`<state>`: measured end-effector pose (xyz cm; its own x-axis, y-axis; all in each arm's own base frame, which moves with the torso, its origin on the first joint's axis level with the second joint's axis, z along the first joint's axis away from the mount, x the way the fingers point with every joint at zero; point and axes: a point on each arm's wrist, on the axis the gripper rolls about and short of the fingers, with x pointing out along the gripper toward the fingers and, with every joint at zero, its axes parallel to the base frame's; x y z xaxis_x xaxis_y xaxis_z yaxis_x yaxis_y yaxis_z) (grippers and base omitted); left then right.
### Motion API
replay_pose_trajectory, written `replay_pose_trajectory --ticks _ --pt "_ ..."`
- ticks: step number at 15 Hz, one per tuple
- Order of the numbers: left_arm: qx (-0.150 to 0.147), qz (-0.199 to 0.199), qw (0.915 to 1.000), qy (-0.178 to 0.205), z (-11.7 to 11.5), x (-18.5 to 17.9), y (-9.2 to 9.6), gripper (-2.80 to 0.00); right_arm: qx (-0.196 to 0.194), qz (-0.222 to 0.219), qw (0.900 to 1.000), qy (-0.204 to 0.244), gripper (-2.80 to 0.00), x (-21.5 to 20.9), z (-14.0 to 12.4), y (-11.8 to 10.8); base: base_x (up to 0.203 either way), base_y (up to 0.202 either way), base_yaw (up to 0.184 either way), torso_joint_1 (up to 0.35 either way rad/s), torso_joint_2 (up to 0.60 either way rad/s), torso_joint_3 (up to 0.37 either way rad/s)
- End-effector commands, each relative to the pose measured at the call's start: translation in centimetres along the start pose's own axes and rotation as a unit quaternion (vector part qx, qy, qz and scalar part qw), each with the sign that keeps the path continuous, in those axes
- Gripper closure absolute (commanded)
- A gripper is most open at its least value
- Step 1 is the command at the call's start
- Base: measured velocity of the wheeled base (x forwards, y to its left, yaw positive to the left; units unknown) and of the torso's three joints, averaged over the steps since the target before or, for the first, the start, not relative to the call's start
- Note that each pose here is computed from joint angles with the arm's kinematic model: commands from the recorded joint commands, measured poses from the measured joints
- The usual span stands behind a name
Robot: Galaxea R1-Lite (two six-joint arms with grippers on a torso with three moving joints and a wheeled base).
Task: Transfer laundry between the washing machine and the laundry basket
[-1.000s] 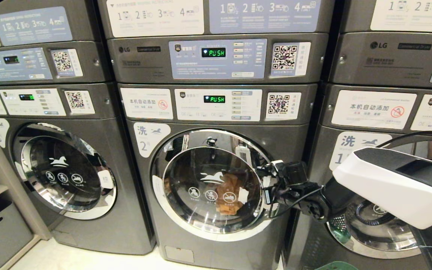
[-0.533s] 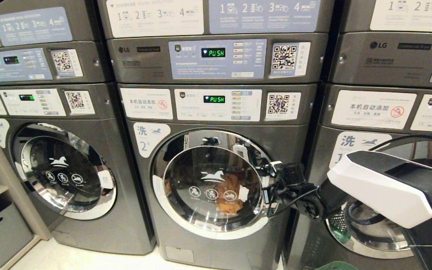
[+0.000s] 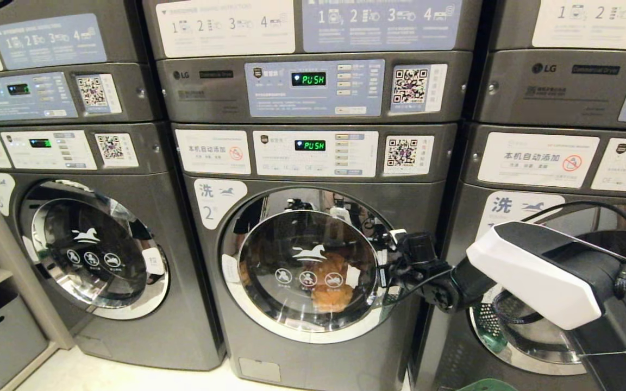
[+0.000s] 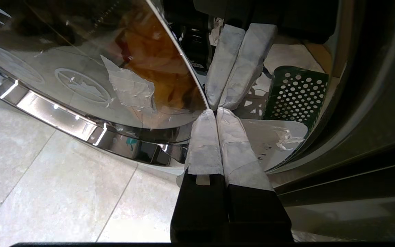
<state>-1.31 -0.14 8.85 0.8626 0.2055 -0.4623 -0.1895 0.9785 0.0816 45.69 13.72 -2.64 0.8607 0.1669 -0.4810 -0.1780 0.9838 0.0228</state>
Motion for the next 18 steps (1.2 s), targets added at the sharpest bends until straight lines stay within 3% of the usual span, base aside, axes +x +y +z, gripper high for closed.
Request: replay_pose_trajectory --ticks 1,5,7,10,13,18 --pt "0.002 0.0 1.0 0.003 -0.2 0.0 0.0 0.0 0.005 -0.02 1.0 -0.011 0.0 1.0 -0.2 -0.7 0.0 0.0 0.0 0.0 0.0 0.0" --pt "0.002 -0.004 1.0 0.008 -0.3 0.0 0.0 0.0 0.007 -0.033 0.999 -0.013 0.0 0.7 0.0 -1.1 0.0 0.0 0.0 0.0 0.0 0.0" --pt "0.004 -0.016 0.9998 0.012 -0.4 0.0 -0.1 0.0 0.005 -0.026 1.0 -0.006 0.0 -1.3 0.9 -1.1 0.0 0.0 0.0 0.0 0.0 0.0" --pt "0.012 -0.022 0.9996 0.012 -0.4 0.0 -0.1 0.0 -0.006 0.021 1.0 0.004 0.0 -8.2 3.2 0.0 0.0 0.0 0.0 0.0 0.0 0.0" --pt "0.012 -0.031 0.9994 0.011 -0.4 0.0 -0.2 0.0 -0.017 0.051 0.999 0.007 0.0 -16.3 3.9 0.7 0.0 0.0 0.0 0.0 0.0 0.0" --pt "0.012 -0.038 0.9992 0.01 -0.4 0.0 -0.2 0.0 -0.049 0.036 0.996 -0.063 0.0 -30.9 2.9 -0.2 0.0 0.0 0.0 0.0 0.0 0.0"
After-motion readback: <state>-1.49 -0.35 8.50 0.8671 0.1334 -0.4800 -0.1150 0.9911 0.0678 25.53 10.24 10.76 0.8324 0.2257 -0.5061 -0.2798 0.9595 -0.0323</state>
